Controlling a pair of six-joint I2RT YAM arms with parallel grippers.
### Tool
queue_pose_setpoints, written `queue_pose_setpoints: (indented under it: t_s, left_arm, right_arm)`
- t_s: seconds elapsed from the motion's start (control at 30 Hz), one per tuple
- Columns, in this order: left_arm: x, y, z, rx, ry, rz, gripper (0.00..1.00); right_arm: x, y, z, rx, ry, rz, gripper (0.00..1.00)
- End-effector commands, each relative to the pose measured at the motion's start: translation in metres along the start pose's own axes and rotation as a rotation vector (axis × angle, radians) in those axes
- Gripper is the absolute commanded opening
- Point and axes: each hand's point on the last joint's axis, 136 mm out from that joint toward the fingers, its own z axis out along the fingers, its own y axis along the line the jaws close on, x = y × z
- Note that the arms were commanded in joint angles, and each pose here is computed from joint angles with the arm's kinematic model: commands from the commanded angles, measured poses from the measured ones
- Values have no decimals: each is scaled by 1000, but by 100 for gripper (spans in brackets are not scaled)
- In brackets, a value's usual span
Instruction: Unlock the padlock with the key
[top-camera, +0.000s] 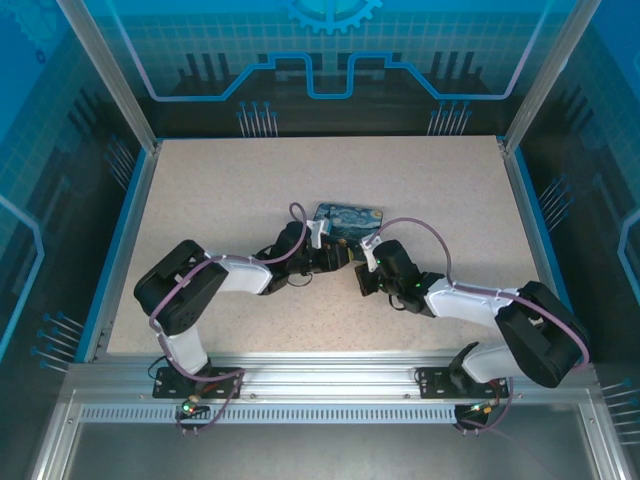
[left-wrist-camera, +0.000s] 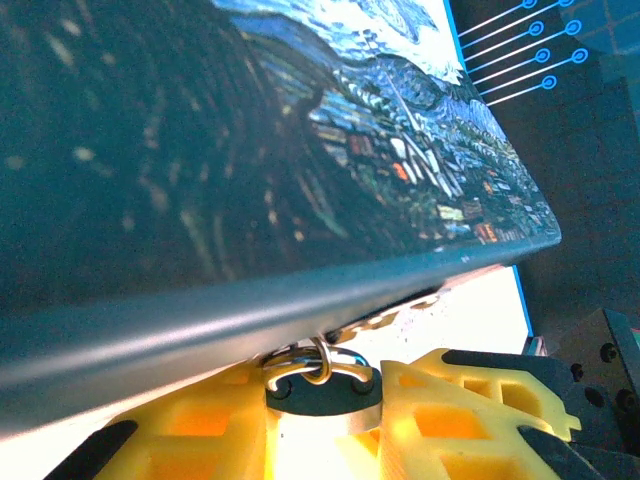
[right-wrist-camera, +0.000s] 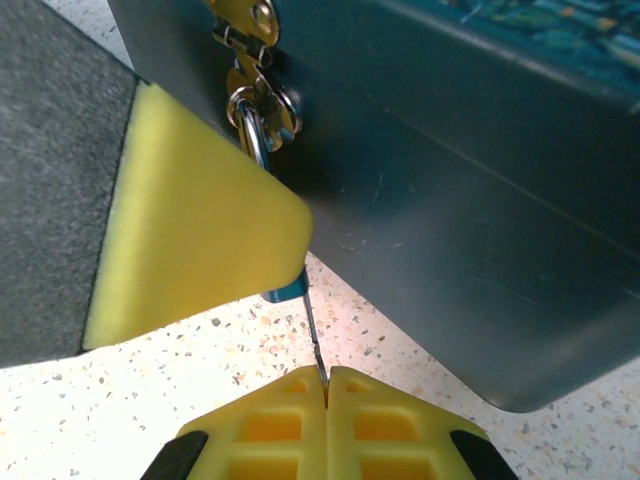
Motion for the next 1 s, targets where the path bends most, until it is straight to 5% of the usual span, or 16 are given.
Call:
queue_pose_setpoints:
  t_s: [0.0, 0.97]
  left_arm:
    - [-18, -36, -4, 94, -40, 37, 26]
    - [-18, -39, -5, 102, -37, 33, 26]
  right_arm:
    - [-5, 7, 1, -25, -25, -8, 0]
    - [-22, 9, -10, -38, -105, -1, 0]
